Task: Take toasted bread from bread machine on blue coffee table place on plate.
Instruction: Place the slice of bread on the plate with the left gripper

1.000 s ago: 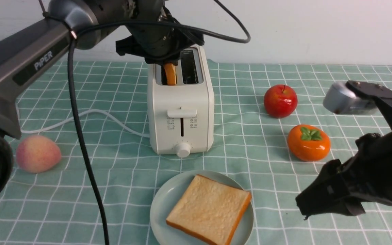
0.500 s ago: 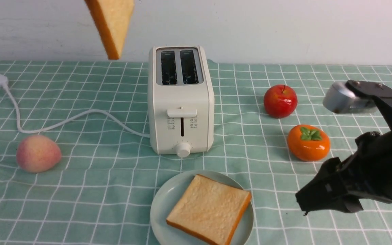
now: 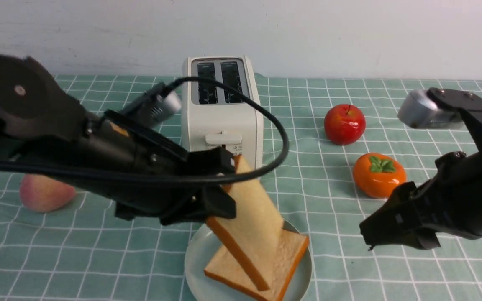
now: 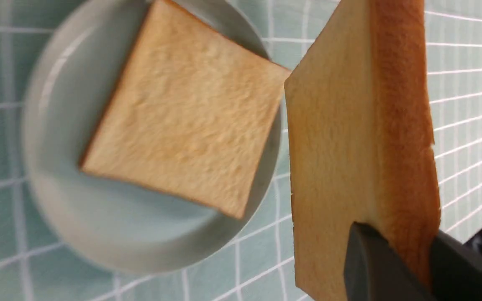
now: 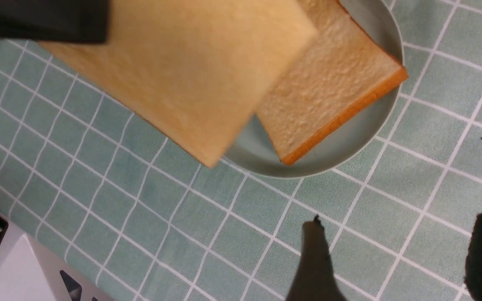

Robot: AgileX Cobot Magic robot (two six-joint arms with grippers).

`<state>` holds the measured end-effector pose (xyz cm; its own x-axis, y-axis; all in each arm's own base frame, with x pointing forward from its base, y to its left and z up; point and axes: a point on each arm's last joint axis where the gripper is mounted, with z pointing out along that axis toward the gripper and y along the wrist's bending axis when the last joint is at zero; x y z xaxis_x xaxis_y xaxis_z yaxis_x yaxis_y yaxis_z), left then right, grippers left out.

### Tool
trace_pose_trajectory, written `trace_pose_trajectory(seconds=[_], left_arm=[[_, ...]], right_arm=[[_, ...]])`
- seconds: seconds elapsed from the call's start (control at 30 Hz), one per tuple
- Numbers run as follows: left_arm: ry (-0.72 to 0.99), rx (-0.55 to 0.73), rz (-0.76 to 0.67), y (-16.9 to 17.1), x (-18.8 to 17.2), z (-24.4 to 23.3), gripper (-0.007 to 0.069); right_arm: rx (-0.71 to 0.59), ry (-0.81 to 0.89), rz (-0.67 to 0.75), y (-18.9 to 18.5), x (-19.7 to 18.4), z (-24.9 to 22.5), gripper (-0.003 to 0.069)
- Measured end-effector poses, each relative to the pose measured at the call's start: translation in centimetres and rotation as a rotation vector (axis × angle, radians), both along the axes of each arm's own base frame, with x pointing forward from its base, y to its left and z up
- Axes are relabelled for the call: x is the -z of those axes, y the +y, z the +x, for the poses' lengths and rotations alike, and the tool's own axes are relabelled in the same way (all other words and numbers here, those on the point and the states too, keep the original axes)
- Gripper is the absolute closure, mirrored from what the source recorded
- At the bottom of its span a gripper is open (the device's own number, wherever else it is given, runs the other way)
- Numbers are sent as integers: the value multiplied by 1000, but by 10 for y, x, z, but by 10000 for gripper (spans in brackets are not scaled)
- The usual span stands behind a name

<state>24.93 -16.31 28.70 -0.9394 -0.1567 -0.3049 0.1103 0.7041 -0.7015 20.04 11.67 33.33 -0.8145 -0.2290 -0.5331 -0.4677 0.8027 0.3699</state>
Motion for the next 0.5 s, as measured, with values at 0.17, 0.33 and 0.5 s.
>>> trace_pose_trajectory(seconds=[0.17,0.33,0.5], left_arm=[[22,2,-73,-13,42,17,540],[120,-48,-49,-16,73,28,536],[101,-43,40,-11,79,29,403]], right_arm=[[-3,5,-3,0,0,0,197],[-7,12,-5,0,1,-1,197],[-15,22,-12,0,1,-2,197]])
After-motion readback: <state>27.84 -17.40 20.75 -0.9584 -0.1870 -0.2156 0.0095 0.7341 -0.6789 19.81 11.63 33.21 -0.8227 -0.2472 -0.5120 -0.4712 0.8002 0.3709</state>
